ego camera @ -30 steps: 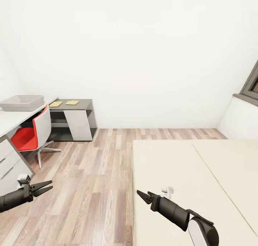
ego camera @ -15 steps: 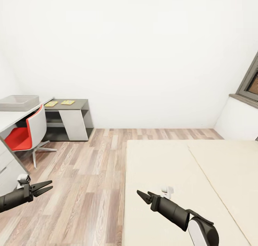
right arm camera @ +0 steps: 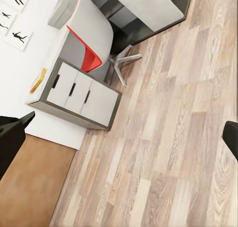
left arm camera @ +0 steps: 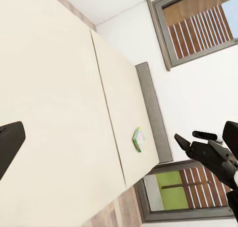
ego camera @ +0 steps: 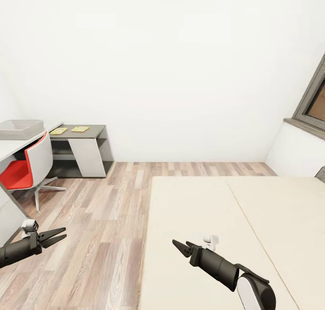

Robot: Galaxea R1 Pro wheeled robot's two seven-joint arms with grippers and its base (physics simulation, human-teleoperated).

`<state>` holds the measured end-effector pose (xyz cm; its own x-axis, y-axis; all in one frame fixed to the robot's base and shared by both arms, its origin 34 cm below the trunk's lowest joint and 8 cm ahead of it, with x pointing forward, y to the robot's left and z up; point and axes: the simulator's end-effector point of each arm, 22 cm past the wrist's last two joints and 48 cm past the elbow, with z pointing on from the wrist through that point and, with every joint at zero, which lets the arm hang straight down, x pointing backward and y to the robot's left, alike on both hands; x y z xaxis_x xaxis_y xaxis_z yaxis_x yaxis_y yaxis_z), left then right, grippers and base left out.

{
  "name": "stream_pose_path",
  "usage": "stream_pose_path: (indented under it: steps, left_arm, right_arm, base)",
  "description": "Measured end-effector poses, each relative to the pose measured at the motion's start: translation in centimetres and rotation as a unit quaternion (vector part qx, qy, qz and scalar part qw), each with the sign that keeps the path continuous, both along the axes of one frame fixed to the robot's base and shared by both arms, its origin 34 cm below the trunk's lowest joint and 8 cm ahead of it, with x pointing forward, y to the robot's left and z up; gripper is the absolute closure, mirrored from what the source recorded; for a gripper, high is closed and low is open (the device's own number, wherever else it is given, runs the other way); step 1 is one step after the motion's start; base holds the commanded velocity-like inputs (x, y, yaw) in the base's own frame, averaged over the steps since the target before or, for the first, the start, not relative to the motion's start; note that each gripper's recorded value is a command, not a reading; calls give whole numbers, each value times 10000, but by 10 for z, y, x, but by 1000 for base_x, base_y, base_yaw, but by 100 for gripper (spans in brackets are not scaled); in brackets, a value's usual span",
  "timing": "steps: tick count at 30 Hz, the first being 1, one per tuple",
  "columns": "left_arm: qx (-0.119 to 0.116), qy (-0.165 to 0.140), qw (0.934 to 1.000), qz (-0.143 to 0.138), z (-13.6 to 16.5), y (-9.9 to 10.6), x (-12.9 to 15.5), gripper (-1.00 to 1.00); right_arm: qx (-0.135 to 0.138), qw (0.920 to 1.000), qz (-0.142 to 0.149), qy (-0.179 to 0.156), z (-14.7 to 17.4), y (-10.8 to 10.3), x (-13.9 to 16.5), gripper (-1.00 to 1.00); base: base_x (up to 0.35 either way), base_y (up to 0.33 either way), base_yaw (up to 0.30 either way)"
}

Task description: Put all the toys in the child's room - the three board games (two on the bed and one on the table), the two jigsaw puzzles on the table, and the tennis ball on the table - inside the toy box on the table in the child's room.

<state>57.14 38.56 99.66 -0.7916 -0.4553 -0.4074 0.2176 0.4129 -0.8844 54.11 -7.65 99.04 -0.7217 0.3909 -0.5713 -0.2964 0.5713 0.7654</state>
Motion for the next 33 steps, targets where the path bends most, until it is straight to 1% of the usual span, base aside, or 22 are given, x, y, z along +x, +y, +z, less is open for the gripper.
stream_pose_path:
  steps: [33]
  left_arm:
    - [-2,0,10000,0,0,0,0,-100]
  right_arm:
    - [0,10000,0,1,0,0,0,-100]
  base:
    - [0,-234,0]
